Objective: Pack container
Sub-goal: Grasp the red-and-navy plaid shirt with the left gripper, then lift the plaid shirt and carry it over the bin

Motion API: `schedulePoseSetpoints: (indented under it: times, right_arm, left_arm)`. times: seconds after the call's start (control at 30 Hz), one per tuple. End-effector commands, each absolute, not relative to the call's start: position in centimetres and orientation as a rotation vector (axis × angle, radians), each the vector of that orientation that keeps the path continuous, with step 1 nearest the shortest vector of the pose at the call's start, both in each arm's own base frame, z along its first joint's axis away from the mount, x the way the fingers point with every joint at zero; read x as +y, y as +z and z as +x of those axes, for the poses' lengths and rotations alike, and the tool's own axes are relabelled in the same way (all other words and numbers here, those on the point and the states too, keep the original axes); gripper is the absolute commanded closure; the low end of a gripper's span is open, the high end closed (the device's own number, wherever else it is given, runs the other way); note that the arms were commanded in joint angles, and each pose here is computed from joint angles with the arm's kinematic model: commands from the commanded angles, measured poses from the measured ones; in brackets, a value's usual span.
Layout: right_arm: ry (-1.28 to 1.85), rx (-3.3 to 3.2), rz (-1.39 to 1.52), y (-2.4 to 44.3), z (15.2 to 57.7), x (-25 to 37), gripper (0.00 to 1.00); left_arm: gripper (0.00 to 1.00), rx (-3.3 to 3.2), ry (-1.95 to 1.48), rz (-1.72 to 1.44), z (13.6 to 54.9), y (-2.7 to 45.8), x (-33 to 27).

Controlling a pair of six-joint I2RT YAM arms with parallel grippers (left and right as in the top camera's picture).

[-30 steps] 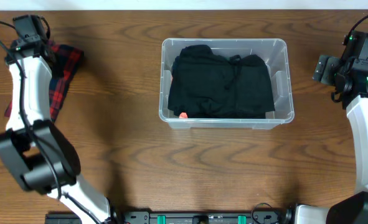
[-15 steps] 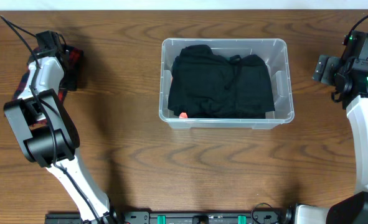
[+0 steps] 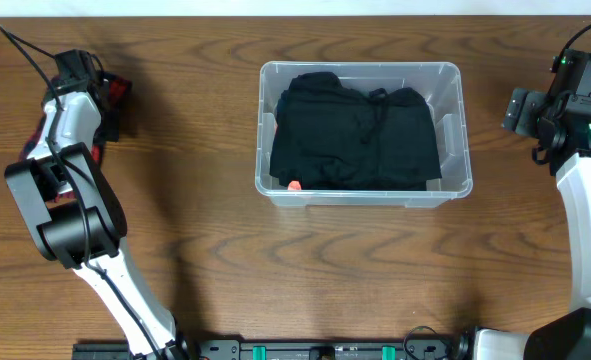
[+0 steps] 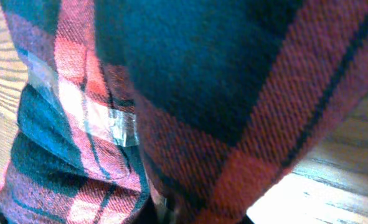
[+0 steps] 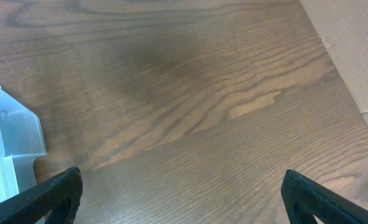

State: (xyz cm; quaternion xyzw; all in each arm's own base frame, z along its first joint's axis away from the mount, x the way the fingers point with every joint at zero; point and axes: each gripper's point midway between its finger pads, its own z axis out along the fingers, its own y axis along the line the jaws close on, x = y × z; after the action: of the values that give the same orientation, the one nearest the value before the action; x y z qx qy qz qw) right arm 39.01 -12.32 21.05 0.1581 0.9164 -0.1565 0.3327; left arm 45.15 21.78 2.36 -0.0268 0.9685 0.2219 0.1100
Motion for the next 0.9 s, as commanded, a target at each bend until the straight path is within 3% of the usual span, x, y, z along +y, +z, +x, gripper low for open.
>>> schedulePoseSetpoints:
  times: [0.0,0.23,0.47,0.87]
  right_arm:
    - [-0.416,2.387,0.422,21.3,38.9,-12.7,0.01]
    - [-0.416,2.387,0.422,21.3,38.9,-12.7,0.01]
    - [-0.416,2.387,0.422,21.3,38.9,-12.7,0.01]
    - [-0.416,2.387,0.422,21.3,38.9,-12.7,0.01]
  left_arm:
    - [0.94,2.912,0.538,-0.045,44.6,-0.4,20.3]
    - [0.94,2.87,0.55,-0.052,44.8,2.3,20.4]
    - [0.94,2.674,0.596,-0.078,46.1,10.7,20.4]
    - [0.94,2.34,0.332,0.062,47.2,24.7,10.5]
